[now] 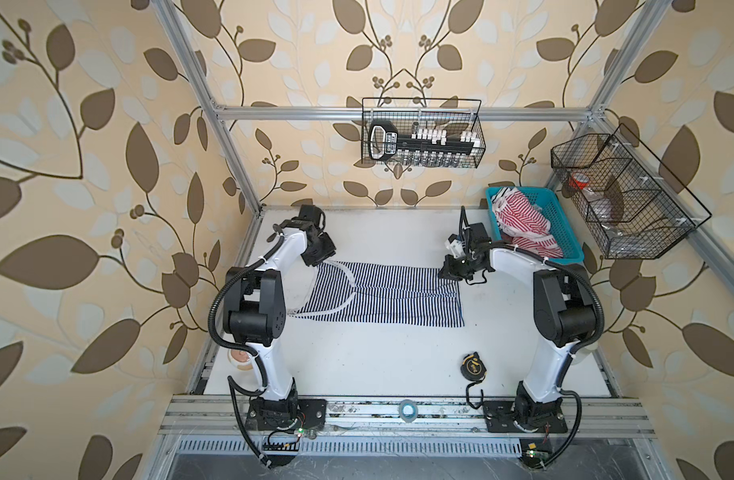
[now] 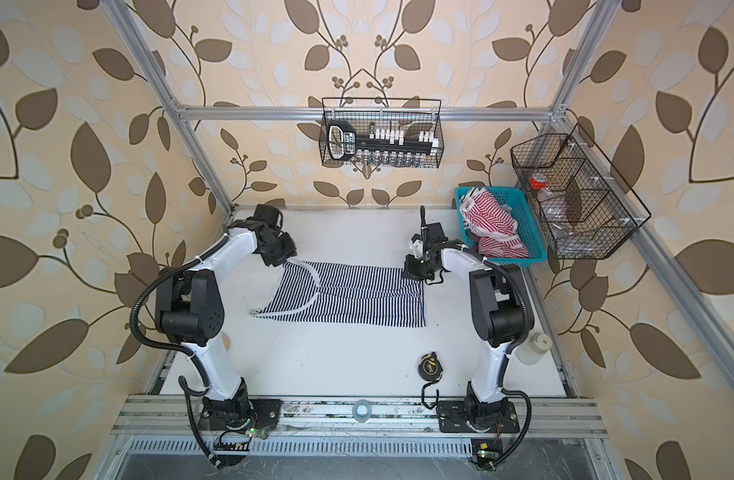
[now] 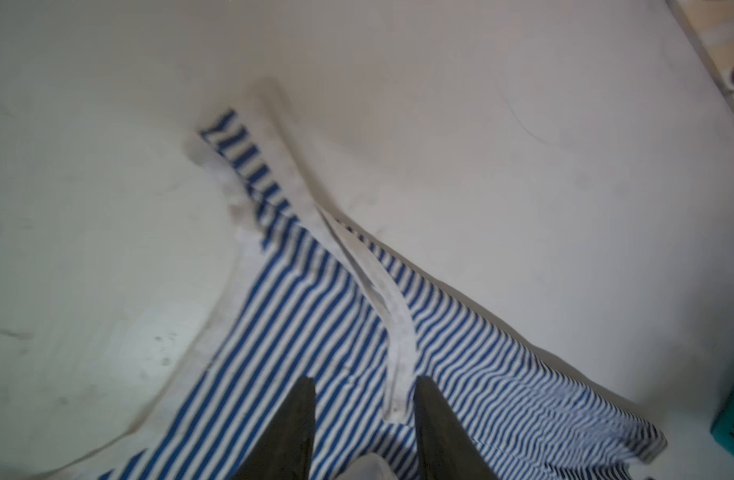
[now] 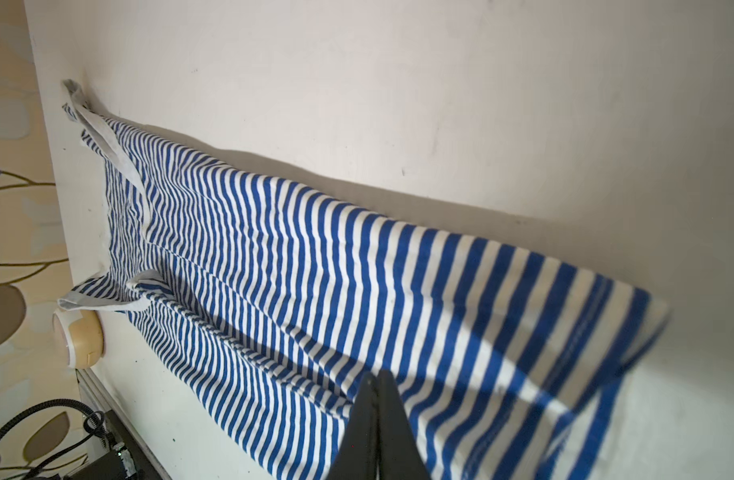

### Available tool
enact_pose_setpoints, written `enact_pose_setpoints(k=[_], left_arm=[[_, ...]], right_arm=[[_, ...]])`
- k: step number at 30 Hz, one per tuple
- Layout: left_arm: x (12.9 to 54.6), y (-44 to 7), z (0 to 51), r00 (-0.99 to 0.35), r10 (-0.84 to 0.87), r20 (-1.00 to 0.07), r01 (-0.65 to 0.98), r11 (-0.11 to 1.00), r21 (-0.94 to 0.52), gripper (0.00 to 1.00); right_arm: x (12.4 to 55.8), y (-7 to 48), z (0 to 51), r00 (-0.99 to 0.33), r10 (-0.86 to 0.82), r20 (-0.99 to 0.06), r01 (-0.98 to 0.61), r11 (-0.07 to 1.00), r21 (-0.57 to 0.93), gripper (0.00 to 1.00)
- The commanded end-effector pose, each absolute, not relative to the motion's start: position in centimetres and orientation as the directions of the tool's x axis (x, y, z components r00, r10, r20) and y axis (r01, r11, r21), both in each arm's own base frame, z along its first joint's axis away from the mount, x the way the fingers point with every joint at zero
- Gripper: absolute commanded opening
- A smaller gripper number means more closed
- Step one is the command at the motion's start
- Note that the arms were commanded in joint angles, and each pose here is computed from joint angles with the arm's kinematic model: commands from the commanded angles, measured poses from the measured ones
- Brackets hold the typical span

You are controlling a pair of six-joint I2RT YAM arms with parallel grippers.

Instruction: Fold and stack the tank tops

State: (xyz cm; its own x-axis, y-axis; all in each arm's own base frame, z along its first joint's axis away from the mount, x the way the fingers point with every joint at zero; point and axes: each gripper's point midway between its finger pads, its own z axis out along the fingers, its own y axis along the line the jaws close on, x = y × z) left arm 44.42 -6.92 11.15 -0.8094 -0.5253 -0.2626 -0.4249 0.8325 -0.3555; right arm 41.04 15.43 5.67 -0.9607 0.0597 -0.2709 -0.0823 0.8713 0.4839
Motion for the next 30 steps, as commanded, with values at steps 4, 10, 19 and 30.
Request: enact_pose_setpoints(k=[4,10,19,30], left_arm=[[44.7,-14.1,8.8,-0.889,-0.431,-0.154,-0.34,0.847,-0.408,0.35],[44.8,-13.3,4.9,-0.905,-0.413,-0.103,-0.365,0.878,-0.309,0.33],[46.2,-13.2,1.8,-0.934,-0.355,-0.043,-0.337,0.914,-0.226,0.3],[50.0,-15.2,0.3,-0.959,-0.283,-0.023,-0.269,0.93,-0.252,0.26]], right_arm=[[39.8,15.3,2.7,-0.982,-0.019,-0.189,-0.1,0.896,0.432,0.02],[38.0,14.0,1.6,-0.987,-0.031,-0.159,-0.089,0.923,0.374,0.0],[33.9,12.0,-0.1,-0.996,-0.016,-0.092,-0.043,0.954,0.298,0.0],[28.3,13.5,-1.1,-1.0,-0.014,-0.02,-0.02,0.943,0.331,0.0]])
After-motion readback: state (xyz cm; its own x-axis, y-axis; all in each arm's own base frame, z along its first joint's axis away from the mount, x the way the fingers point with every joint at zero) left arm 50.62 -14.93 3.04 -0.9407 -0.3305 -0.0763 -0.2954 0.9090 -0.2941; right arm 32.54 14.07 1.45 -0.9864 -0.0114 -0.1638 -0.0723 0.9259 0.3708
